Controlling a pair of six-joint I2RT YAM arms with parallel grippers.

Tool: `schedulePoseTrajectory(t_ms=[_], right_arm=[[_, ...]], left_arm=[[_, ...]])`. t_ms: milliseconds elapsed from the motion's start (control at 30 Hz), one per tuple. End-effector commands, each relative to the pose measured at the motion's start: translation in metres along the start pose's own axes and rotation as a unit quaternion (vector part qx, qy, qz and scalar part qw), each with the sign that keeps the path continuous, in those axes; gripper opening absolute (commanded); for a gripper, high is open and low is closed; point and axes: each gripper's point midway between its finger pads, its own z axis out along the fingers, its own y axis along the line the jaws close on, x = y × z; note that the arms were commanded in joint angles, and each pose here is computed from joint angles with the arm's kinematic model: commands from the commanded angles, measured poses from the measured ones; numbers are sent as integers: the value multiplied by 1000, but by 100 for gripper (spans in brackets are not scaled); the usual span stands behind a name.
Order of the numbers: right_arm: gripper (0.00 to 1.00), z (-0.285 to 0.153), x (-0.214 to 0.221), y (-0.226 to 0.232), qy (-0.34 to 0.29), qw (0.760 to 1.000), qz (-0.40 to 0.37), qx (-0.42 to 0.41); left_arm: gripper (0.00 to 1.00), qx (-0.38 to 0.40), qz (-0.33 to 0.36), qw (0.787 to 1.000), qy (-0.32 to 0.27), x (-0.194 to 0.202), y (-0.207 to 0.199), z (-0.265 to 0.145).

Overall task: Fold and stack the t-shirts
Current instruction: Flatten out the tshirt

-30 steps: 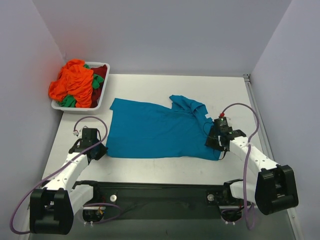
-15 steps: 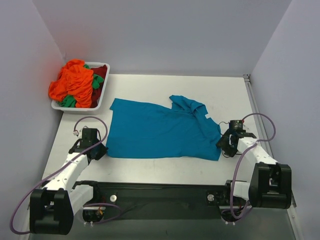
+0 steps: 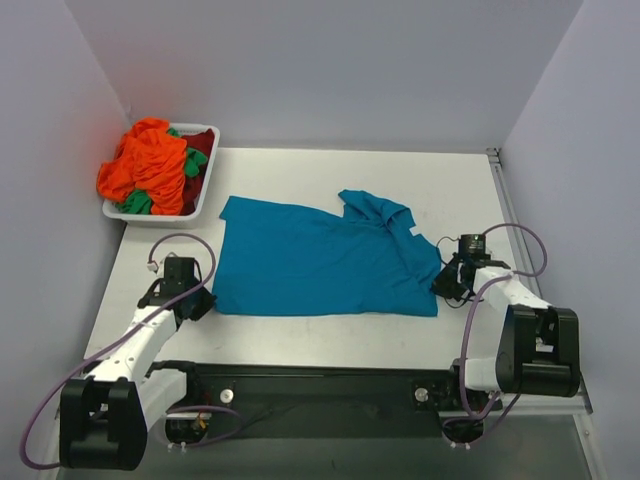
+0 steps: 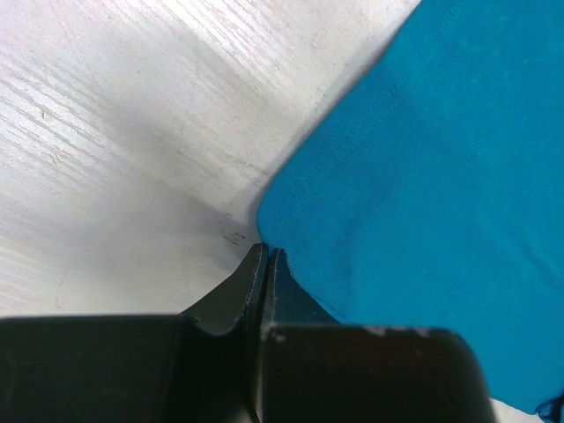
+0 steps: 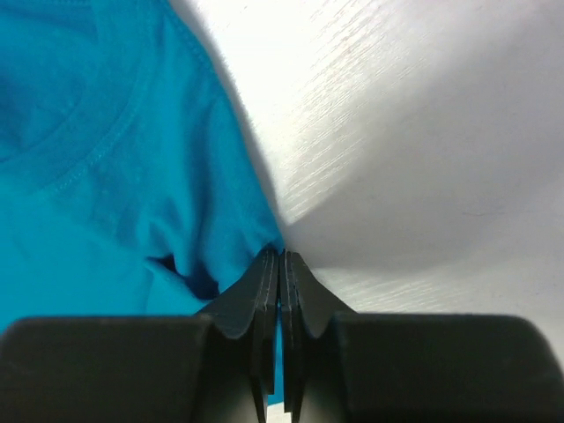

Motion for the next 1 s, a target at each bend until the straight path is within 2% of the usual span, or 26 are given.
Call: schedulePoseTrajectory(t_ms=[0, 167, 267, 367, 433, 600, 633, 700, 733, 800, 833, 867, 967], right_arm=[[0, -3, 11, -1, 23, 1000, 9, -4], [0, -32, -1, 13, -2, 999, 6, -33], [0, -75, -33, 40, -64, 994, 7, -85], [0, -135, -65, 64, -131, 983, 8, -131], [0, -171, -78, 72, -162, 975, 10, -149], [0, -290, -118, 96, -273, 938, 11, -212], [0, -305, -123, 96, -291, 933, 12, -212], [0, -351, -132, 99, -333, 914, 10, -231], [0, -368, -137, 96, -355, 906, 12, -229], [0, -408, -141, 97, -393, 887, 8, -244], [0, -421, -143, 94, -408, 880, 12, -243], [0, -429, -143, 92, -417, 876, 10, -242], [0, -463, -144, 92, -449, 855, 12, -259]], left_arm=[[0, 29, -6, 999, -25, -18, -17, -9], [0, 46, 3, 998, -42, -35, -33, -24], [0, 59, 12, 996, -60, -52, -46, -41], [0, 84, 17, 992, -89, -81, -71, -71], [0, 113, 19, 986, -119, -108, -95, -101], [0, 164, 28, 969, -180, -154, -131, -178], [0, 195, 27, 958, -209, -172, -147, -213], [0, 216, 32, 949, -227, -183, -157, -242], [0, 239, 29, 938, -251, -196, -166, -276], [0, 261, 30, 926, -272, -205, -174, -308], [0, 270, 31, 922, -276, -209, -179, -318], [0, 291, 29, 909, -298, -215, -184, -346], [0, 315, 25, 895, -314, -223, -192, -373]])
